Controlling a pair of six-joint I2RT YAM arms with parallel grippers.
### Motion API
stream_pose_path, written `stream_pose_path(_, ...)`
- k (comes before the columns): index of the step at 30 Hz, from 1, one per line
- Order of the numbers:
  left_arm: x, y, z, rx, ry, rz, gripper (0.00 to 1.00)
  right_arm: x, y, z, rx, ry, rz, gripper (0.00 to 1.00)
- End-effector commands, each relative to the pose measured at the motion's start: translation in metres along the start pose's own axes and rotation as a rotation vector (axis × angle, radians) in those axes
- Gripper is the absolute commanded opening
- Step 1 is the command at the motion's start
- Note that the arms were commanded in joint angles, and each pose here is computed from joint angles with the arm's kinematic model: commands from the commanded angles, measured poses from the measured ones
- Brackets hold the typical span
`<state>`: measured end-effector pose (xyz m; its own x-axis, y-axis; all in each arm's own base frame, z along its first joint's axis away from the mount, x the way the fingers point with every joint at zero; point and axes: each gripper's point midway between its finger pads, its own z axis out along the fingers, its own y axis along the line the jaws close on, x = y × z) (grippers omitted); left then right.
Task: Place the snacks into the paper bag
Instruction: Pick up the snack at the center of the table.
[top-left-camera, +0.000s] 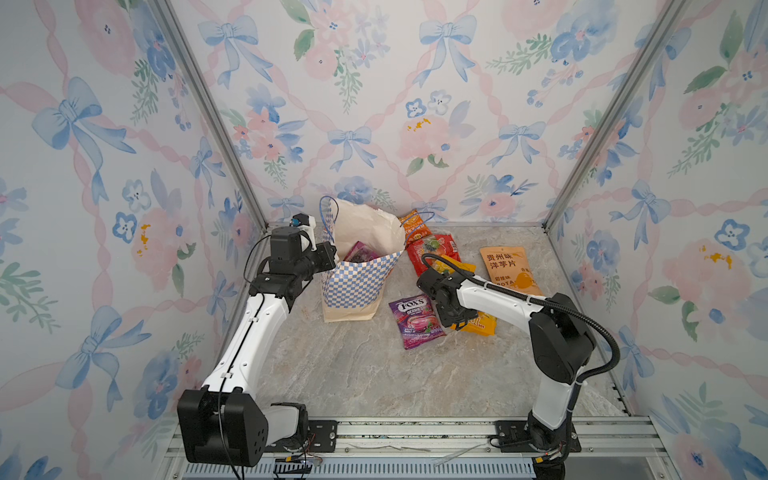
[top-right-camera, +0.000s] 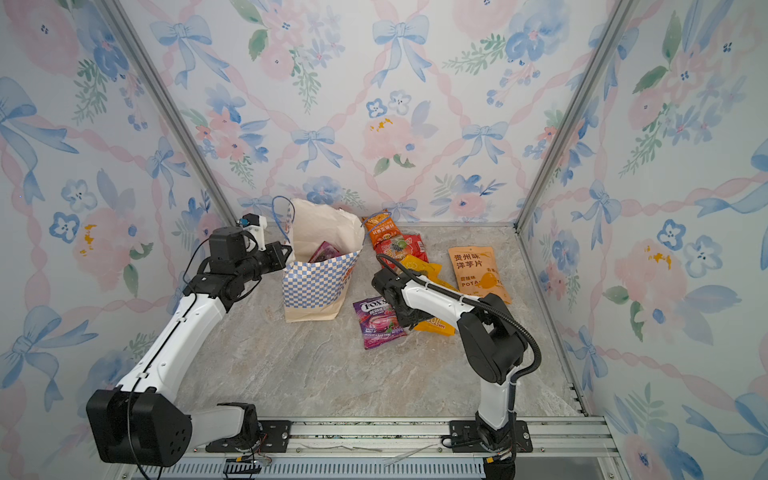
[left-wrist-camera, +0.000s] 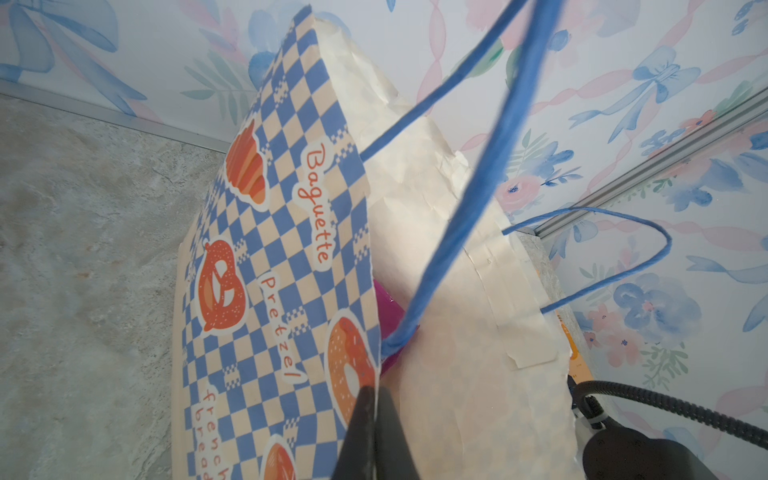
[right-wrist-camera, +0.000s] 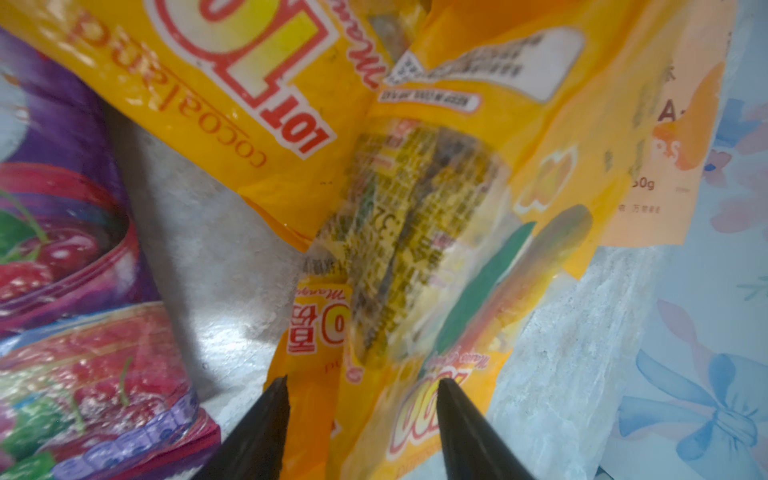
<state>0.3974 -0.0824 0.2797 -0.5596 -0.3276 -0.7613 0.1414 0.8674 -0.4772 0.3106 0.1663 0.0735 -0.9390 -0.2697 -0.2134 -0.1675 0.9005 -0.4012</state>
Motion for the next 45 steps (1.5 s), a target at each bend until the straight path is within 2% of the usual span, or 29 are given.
stream_pose_path(1,0.004,-0.001,-0.002,0.003,0.005,0.017,0.00,0.000,0.002,0.002,-0.002,0.017,0.000,0.50)
stream_pose_path(4,0.005,-0.001,-0.001,0.003,0.008,0.015,0.00,0.002,0.001,0.003,-0.003,0.023,0.002,0.36)
stream_pose_path(8,0.005,-0.001,-0.001,0.003,0.008,0.015,0.00,0.003,-0.003,0.003,-0.007,0.021,0.012,0.08)
stream_pose_path(10,0.004,-0.001,-0.002,0.003,0.005,0.017,0.00,0.004,-0.005,0.003,-0.009,0.020,0.021,0.00)
stream_pose_path(17,0.004,-0.002,-0.004,0.003,0.000,0.020,0.00,0.003,-0.010,-0.004,-0.052,0.008,0.037,0.00)
stream_pose_path(21,0.006,-0.001,-0.003,0.002,0.007,0.020,0.00,-0.006,-0.004,-0.025,-0.239,-0.033,0.095,0.00)
stream_pose_path(24,0.007,0.000,-0.001,0.002,0.011,0.020,0.00,-0.019,-0.005,-0.054,-0.434,-0.098,0.161,0.00)
stream_pose_path(27,0.007,0.000,-0.001,0.004,0.012,0.021,0.00,-0.031,-0.016,-0.081,-0.522,-0.154,0.169,0.00)
stream_pose_path(35,0.008,0.000,-0.002,0.001,0.011,0.023,0.00,-0.059,-0.058,-0.154,-0.614,-0.310,0.175,0.00)
stream_pose_path(45,0.007,0.001,0.000,0.001,0.013,0.026,0.00,-0.079,-0.109,-0.252,-0.647,-0.560,0.188,0.00)
